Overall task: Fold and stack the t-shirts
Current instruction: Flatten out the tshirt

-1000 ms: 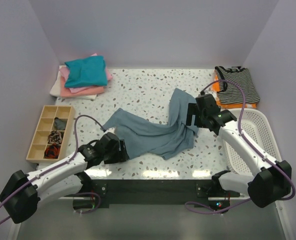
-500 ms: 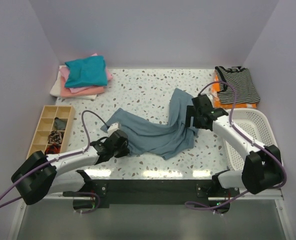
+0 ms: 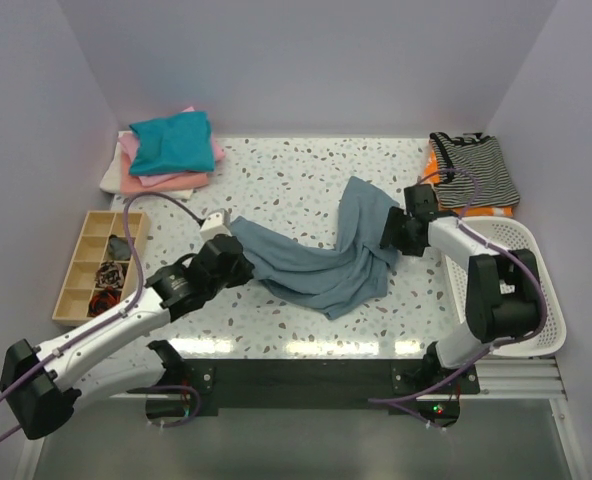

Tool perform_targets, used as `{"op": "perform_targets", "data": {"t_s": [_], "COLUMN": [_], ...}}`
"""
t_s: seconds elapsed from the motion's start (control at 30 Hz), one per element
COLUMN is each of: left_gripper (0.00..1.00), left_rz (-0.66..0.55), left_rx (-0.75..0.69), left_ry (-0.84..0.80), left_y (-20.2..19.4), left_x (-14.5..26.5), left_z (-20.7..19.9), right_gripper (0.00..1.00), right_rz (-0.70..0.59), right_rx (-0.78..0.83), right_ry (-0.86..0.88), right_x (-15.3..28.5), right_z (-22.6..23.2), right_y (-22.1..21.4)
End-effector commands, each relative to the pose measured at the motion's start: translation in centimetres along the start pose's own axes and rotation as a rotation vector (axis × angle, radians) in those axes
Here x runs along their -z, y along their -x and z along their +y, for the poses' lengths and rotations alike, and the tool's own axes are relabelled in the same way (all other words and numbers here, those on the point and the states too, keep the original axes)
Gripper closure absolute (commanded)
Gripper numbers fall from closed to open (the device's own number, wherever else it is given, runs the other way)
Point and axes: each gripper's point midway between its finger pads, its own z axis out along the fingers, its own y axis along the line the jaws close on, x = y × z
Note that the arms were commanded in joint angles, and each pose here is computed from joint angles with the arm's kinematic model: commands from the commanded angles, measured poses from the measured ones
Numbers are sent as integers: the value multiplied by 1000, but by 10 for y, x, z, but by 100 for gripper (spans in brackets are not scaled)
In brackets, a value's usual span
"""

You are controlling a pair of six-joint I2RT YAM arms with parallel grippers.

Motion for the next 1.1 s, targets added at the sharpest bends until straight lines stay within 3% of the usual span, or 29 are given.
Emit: {"op": "perform_targets", "data": {"t_s": [0.0, 0.07, 0.1, 0.13, 0.4, 0.57, 0.67, 0.7, 0.83, 0.97, 1.07], "left_gripper": [100, 100, 100, 100, 100, 100, 100, 100, 100, 100, 100], "left_rz": [-51, -67, -69, -72, -164, -297, -387, -408, -525, -582, -582], "left_rx": [-30, -22, -23, -24, -65, -67, -61, -66, -18, -4, -21], "left_ry": [34, 26, 31, 32, 50, 35, 20, 11, -123, -274, -401], "left_y": [19, 25, 26, 27, 64, 119, 154, 162, 199, 218, 221], "left_x": [18, 22, 24, 25, 47, 91, 128, 138, 203, 255, 288], "left_z": [5, 3, 4, 3, -4, -21, -26, -28, -39, -52, -63], "right_gripper": [55, 76, 98, 100, 100, 100, 100, 100, 100, 100, 100], "right_rz": [-20, -25, -26, -57, -243, -357, -443, -517, -675, -799, -952], "right_rx": [-47, -50, -45, -45, 27, 90, 128, 145, 146, 154, 196], "right_ry": [145, 164, 165, 170, 270, 338, 378, 408, 489, 558, 604], "right_x": [-2, -1, -1, 7, 84, 157, 209, 244, 325, 407, 494], "right_z": [25, 27, 26, 26, 39, 48, 54, 58, 61, 55, 43], "right_y": [13, 14, 11, 18, 52, 72, 87, 98, 106, 92, 73]}}
